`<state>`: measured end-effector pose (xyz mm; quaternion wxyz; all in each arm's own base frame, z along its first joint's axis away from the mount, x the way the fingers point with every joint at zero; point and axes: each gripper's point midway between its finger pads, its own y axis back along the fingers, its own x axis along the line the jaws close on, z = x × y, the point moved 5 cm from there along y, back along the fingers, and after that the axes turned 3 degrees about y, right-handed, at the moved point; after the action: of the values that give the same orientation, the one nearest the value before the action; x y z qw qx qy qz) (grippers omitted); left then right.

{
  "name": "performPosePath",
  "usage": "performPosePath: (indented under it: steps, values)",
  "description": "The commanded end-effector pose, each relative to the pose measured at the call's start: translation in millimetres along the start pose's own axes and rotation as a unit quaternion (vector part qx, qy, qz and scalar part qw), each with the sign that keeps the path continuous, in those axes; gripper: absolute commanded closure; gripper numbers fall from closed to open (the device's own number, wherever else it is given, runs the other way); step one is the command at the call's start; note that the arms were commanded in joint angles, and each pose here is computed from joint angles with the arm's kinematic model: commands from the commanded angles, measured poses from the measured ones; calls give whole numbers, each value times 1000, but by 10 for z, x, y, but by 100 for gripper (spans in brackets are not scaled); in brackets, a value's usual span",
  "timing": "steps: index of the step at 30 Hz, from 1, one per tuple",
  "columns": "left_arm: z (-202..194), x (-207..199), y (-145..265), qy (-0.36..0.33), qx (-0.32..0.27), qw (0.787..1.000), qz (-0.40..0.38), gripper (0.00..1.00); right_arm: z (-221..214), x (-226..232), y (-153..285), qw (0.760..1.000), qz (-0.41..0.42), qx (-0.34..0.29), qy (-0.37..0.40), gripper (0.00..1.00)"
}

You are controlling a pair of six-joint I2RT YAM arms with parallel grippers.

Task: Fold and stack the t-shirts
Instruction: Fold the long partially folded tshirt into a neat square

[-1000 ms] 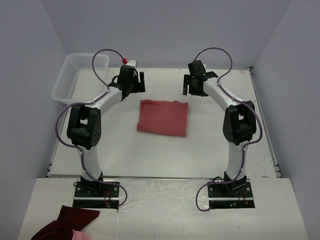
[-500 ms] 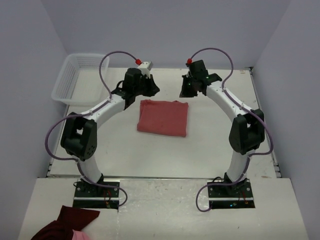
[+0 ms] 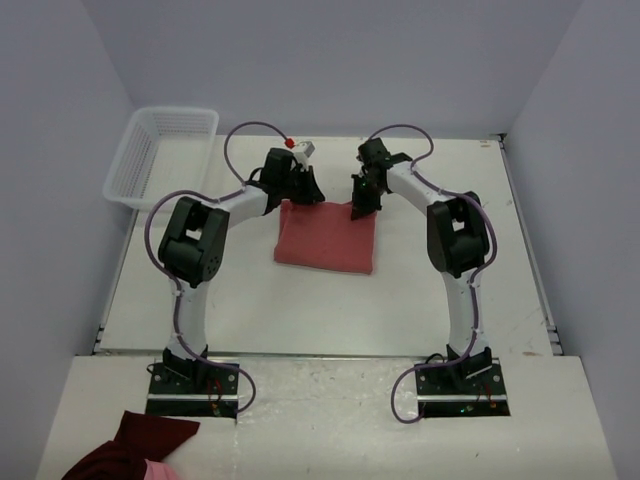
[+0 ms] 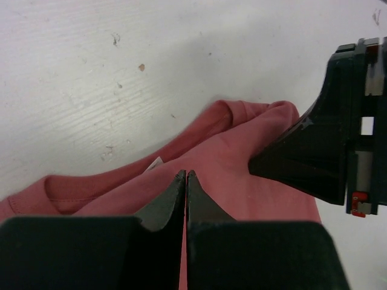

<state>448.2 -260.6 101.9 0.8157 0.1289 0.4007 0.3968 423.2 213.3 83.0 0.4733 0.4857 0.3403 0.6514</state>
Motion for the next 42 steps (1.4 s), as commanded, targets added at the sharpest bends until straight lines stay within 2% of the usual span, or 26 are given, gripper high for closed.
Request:
performPosePath:
  steps: [1,5,12,18,23,29,33,34,35,36,38,40,41,42]
  values:
    - [234,24,-24,-5,-31,999,-16,100,83,-64,88,999,-32,-4,-12,100]
    - [103,329,-45,11,-15,1000,21,100,35,-195,71,997,-73,-6,-17,100]
    - [18,966,131,44,-16,996,82,100,-4,-331,24,995,-98,2,-35,100]
    - [84,1212,208,43,-19,993,107,100,52,-412,72,993,-110,-3,-42,100]
    - [214,1141,270,33,-30,993,106,100,191,-391,176,994,-105,-19,-27,100]
    - [580,663,596,13,-73,996,44,100,449,-208,568,994,-77,-79,6,100]
    - [662,480,742,13,-80,996,28,100,403,-150,710,995,-58,-83,12,99]
    - [661,472,757,15,-80,996,26,100,389,-141,724,995,-54,-84,12,89]
    - [628,462,756,21,-76,997,24,91,361,-136,750,995,-50,-86,12,85]
    - [613,465,749,24,-74,997,22,88,341,-140,745,995,-48,-85,12,80]
    - [555,467,720,29,-66,997,18,82,307,-157,737,995,-51,-82,10,79]
    - [494,481,665,31,-56,998,15,74,297,-183,714,995,-56,-78,10,70]
    - [447,479,641,33,-49,998,13,66,281,-204,695,995,-62,-75,7,53]
    - [424,490,624,33,-48,998,17,64,281,-216,683,995,-66,-75,6,48]
